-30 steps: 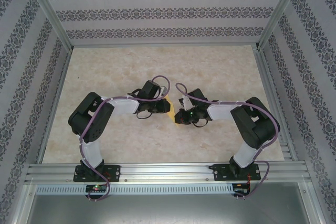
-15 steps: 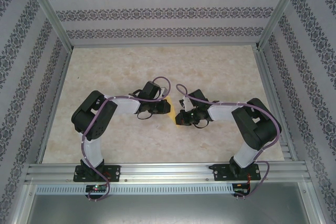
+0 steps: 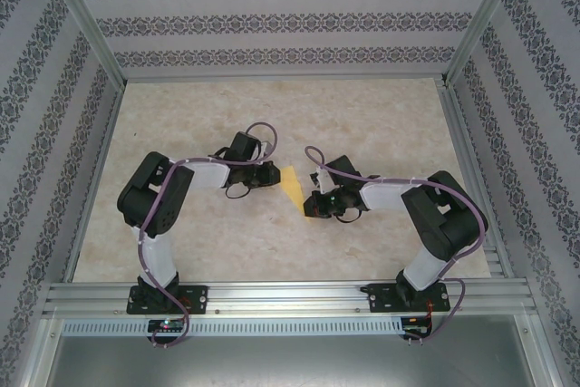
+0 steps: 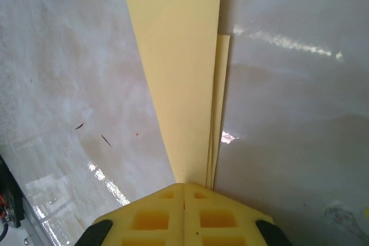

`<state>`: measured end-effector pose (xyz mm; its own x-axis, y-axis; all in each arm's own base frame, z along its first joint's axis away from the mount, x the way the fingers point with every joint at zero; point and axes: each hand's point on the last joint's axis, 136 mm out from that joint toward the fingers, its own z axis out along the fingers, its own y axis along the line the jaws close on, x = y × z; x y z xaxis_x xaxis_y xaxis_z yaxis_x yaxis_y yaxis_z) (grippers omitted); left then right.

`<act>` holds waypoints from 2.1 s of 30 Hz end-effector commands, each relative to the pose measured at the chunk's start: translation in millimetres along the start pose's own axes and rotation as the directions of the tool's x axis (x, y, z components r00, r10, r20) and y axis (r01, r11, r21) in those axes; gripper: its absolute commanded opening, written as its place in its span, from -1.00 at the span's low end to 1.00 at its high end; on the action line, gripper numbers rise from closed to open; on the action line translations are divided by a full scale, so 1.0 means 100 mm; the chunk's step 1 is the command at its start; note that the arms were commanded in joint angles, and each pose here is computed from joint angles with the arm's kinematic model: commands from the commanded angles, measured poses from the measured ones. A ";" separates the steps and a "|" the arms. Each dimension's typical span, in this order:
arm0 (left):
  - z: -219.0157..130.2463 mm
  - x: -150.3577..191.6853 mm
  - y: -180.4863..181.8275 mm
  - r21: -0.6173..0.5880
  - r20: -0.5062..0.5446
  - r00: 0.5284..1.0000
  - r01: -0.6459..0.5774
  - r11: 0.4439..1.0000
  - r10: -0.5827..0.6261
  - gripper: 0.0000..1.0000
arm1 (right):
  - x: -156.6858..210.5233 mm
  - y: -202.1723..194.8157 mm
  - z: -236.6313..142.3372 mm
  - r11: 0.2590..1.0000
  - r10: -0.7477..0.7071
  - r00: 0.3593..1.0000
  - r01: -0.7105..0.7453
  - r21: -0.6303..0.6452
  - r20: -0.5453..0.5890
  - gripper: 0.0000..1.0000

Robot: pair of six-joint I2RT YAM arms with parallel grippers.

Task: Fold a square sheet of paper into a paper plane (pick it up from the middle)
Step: Fold the wing for the fifth time at the center of the table.

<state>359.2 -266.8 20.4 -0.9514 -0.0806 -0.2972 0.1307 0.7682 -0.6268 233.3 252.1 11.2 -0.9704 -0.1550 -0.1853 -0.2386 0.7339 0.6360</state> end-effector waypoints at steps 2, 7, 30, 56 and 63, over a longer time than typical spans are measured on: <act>-0.03 -0.09 0.62 -0.200 0.035 0.996 0.093 0.975 -0.087 -0.71 | 0.57 -0.40 0.01 0.982 0.134 0.979 -0.109 0.156 -0.156 -0.89; -0.15 -0.28 0.66 -0.244 0.067 0.995 0.095 0.965 -0.081 -0.71 | 0.57 -0.40 0.01 0.982 0.134 0.979 -0.110 0.156 -0.155 -0.89; -0.14 0.53 -0.91 0.137 0.033 0.999 -0.019 0.990 0.015 -0.72 | 0.54 -0.39 0.03 0.982 0.134 0.981 -0.112 0.152 -0.144 -0.89; 0.18 0.56 -0.24 -0.142 -0.038 0.998 0.039 0.989 -0.045 -0.79 | 0.62 -0.52 0.02 0.970 0.158 0.975 -0.123 0.211 -0.157 -0.92; 0.14 0.29 0.12 -0.178 -0.010 0.997 0.069 0.982 -0.072 -0.79 | 0.63 -0.53 0.03 0.968 0.163 0.974 -0.126 0.215 -0.160 -0.92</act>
<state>314.6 -306.8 18.4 -0.9701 -0.0918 -0.2248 0.0661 0.7910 -0.6082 228.1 249.0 10.3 -0.9754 -0.1507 -0.1611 -0.2193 0.7418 0.6338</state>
